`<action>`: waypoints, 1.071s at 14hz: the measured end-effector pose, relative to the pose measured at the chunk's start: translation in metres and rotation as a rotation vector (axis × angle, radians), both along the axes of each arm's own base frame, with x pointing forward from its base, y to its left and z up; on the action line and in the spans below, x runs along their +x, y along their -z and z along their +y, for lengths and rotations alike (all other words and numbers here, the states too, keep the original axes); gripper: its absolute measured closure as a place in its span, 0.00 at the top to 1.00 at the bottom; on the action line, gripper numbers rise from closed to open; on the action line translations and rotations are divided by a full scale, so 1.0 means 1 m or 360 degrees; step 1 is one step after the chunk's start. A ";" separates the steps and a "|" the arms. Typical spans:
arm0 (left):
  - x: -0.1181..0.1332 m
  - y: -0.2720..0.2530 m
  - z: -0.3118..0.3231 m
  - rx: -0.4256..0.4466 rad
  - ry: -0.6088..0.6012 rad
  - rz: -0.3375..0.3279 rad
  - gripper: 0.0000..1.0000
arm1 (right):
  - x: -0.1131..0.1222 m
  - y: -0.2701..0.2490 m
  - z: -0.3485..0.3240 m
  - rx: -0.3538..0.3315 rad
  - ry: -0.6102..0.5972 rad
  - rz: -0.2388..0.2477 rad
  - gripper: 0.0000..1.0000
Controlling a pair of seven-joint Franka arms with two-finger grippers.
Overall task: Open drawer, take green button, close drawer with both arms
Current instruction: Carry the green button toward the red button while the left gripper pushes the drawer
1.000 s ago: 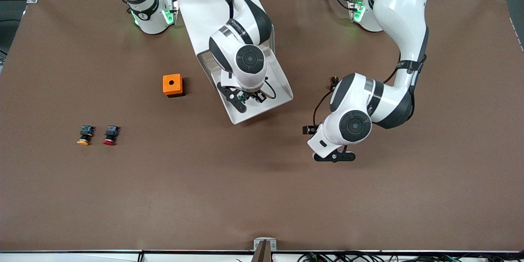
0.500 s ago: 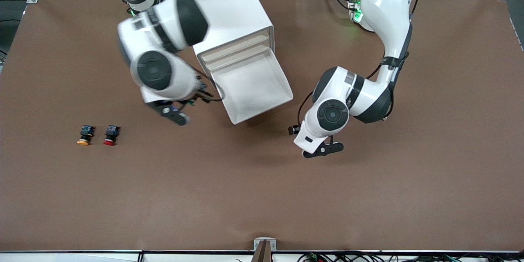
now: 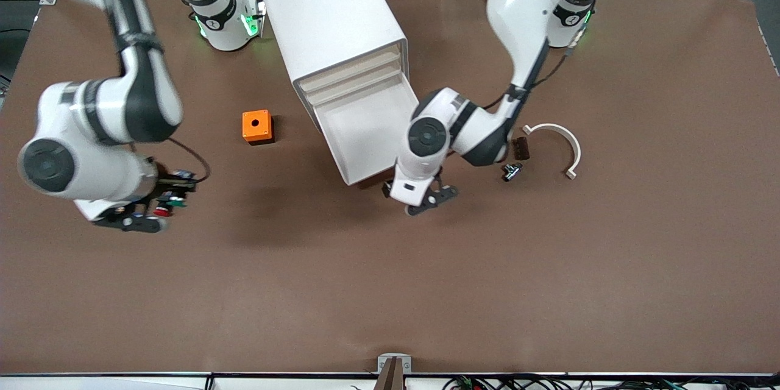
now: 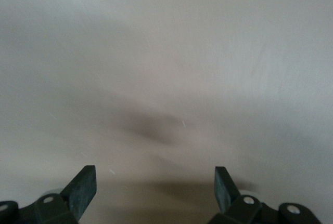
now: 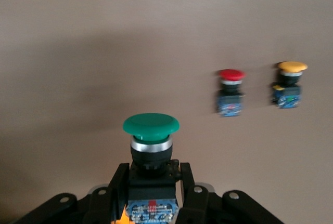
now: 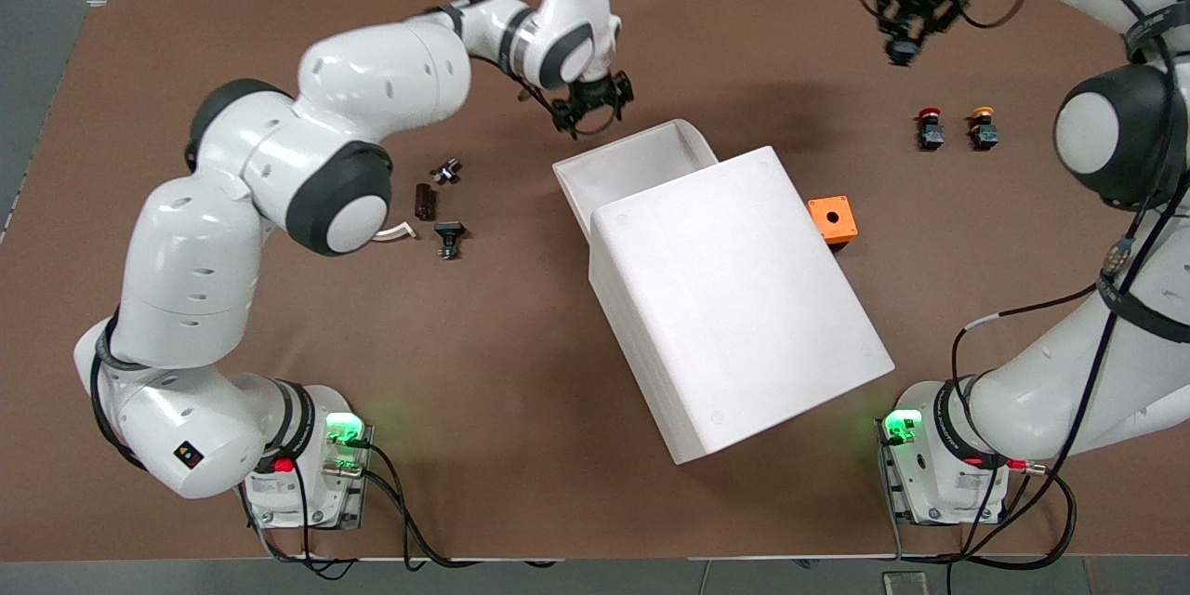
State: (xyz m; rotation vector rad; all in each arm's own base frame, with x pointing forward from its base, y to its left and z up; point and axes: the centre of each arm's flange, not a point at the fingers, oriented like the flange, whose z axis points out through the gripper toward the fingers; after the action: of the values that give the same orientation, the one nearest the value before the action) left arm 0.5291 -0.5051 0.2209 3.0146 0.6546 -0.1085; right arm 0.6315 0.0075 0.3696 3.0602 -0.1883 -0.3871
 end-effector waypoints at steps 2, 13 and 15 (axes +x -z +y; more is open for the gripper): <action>-0.001 0.003 -0.002 0.0003 -0.0002 -0.0006 1.00 | -0.004 0.004 -0.009 0.0013 -0.0018 0.0009 0.44; -0.026 -0.006 -0.029 -0.0003 -0.0054 0.0006 1.00 | -0.017 0.064 -0.001 0.0013 -0.0186 -0.0241 0.44; -0.048 -0.005 -0.048 -0.0011 -0.0051 0.0036 1.00 | -0.019 0.081 -0.020 0.0012 -0.0211 -0.0271 0.44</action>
State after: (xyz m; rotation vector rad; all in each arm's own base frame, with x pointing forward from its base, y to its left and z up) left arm 0.4809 -0.5531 0.2263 2.9993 0.7032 -0.1435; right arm 0.6130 -0.0122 0.2887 3.0896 0.0103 -0.1199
